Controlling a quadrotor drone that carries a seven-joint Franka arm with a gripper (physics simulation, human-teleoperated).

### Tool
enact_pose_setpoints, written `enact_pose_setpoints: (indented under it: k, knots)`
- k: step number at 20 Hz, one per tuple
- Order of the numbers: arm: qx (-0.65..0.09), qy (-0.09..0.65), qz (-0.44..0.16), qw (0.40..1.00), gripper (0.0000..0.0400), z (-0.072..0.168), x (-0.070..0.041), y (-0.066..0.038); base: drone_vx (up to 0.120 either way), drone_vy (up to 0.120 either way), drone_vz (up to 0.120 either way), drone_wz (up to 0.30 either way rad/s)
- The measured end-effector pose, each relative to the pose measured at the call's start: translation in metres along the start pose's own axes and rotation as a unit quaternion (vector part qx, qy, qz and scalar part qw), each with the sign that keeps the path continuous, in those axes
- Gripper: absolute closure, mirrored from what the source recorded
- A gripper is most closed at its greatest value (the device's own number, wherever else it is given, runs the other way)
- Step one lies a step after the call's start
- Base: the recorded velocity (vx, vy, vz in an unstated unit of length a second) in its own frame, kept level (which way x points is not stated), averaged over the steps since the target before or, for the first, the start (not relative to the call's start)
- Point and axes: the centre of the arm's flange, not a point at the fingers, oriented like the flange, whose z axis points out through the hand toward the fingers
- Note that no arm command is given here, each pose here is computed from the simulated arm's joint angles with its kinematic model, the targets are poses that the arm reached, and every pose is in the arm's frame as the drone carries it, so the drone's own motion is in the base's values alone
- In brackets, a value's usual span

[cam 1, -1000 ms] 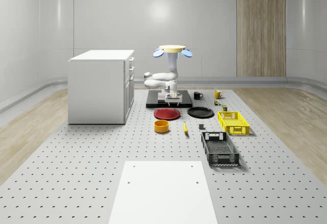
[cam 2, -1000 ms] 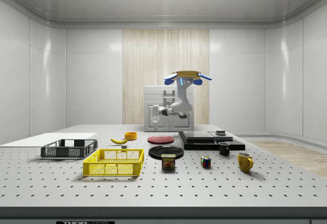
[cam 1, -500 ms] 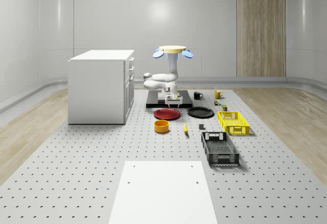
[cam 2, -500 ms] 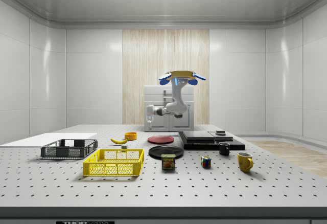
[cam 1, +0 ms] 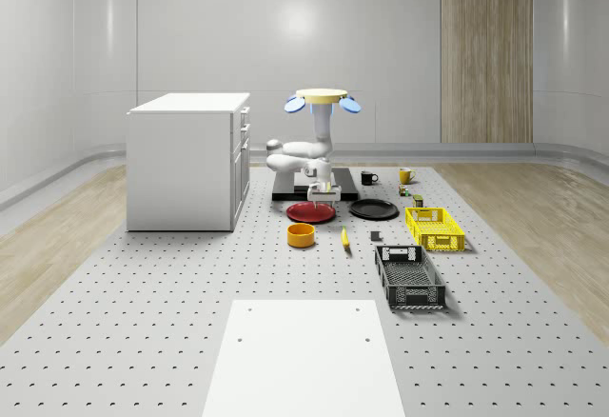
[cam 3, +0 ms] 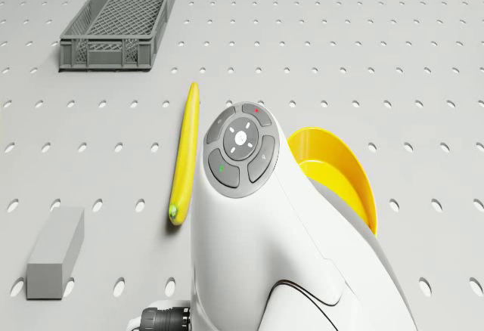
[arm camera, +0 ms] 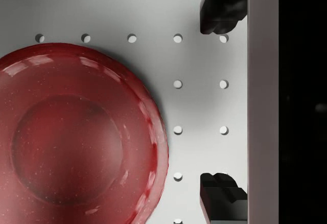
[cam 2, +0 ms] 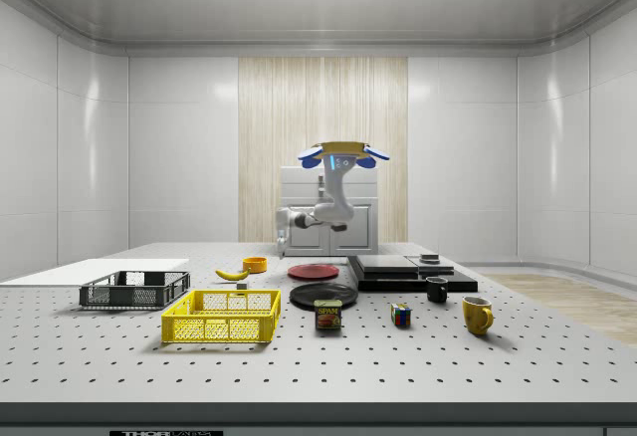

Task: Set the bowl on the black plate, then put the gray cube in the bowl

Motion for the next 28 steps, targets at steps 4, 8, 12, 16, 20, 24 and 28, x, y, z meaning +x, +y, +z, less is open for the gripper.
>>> enact_pose_setpoints:
  k: [4, 8, 12, 16, 20, 24, 28]
  knots:
    - [0.000, 0.000, 0.000, 1.000, 0.0000, 0.0000, 0.0000, 0.0000, 0.120, 0.000, 0.000, 0.000]
    - [0.000, 0.000, 0.000, 1.000, 0.0000, 0.0000, 0.0000, 0.0000, 0.120, -0.090, 0.000, 0.000]
    - [0.000, 0.000, 0.000, 1.000, 0.0000, 0.0000, 0.0000, 0.0000, 0.120, -0.030, 0.000, 0.000]
    - [0.000, 0.000, 0.000, 1.000, 0.0000, 0.0000, 0.0000, 0.0000, 0.120, 0.000, 0.000, 0.000]
    - [0.000, 0.000, 0.000, 1.000, 0.0000, 0.0000, 0.0000, 0.0000, 0.120, 0.000, 0.000, 0.000]
    - [0.000, 0.000, 0.000, 1.000, 0.0000, 0.0000, 0.0000, 0.0000, 0.120, 0.000, 0.000, 0.000]
    - [0.000, 0.000, 0.000, 1.000, 0.0000, 0.0000, 0.0000, 0.0000, 0.120, 0.000, 0.000, 0.000]
